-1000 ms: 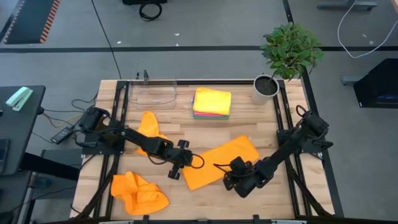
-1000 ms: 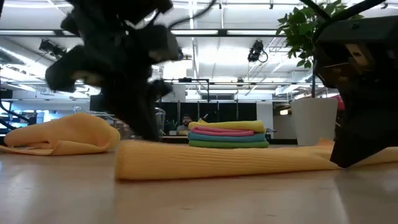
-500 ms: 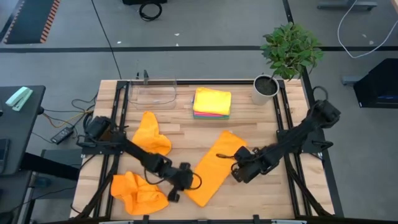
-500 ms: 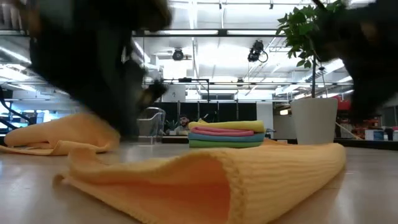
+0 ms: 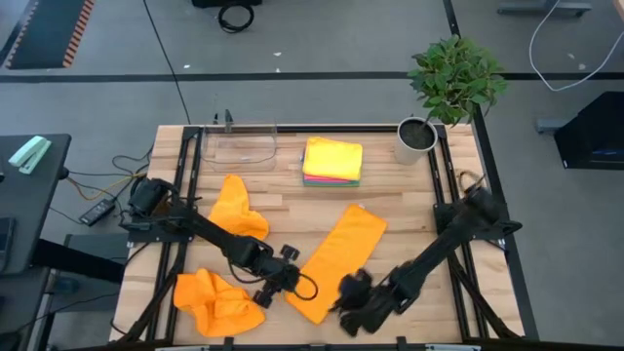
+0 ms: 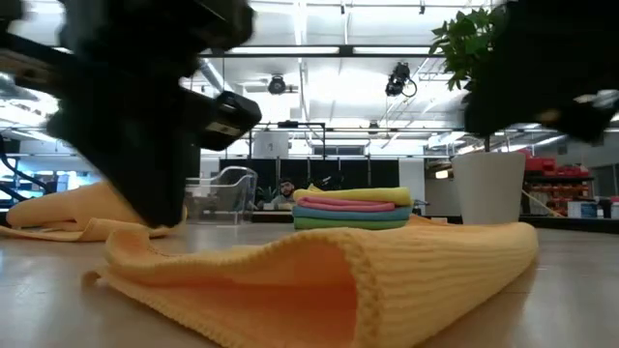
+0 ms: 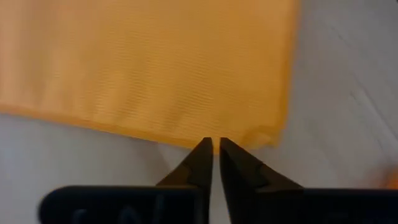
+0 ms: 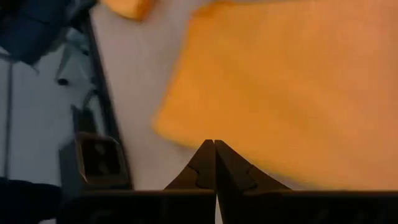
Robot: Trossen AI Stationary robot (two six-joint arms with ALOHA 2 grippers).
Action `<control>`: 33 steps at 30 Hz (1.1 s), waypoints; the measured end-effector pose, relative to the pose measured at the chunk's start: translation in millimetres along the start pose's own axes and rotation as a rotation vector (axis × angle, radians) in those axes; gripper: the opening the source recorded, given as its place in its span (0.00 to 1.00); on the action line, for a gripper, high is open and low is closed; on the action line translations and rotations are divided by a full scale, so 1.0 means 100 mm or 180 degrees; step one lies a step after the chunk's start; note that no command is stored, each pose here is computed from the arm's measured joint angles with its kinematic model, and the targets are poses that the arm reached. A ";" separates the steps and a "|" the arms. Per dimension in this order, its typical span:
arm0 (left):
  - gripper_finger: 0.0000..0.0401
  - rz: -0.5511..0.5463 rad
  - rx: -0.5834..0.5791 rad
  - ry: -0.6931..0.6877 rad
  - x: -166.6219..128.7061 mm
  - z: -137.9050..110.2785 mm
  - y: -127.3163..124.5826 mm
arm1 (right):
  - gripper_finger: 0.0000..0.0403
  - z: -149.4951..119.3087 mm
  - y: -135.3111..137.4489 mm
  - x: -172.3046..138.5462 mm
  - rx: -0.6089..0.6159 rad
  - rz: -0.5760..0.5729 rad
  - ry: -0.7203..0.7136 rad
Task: Fold microfiber towels
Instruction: Fold the middle orange towel
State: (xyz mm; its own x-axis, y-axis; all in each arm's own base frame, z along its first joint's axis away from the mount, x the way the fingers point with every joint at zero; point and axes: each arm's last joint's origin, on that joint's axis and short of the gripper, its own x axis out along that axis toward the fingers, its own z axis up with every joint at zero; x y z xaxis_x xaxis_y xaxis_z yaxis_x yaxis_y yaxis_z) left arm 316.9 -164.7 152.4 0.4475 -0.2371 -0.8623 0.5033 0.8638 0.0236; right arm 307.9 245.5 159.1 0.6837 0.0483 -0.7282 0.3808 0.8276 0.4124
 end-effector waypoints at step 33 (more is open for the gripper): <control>0.35 -0.0010 0.0852 -0.1367 0.37 0.43 -0.40 | 0.03 -0.51 -0.10 -0.55 -0.0059 0.0051 0.0483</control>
State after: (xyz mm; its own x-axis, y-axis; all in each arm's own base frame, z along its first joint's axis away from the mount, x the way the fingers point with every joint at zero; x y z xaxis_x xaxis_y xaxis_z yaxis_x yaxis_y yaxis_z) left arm 345.0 -227.2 141.1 0.6811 -0.4495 -0.5780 0.6518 0.7319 0.1988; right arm 235.0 262.8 167.2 0.5870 0.1445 -0.7966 0.3582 0.8361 0.4156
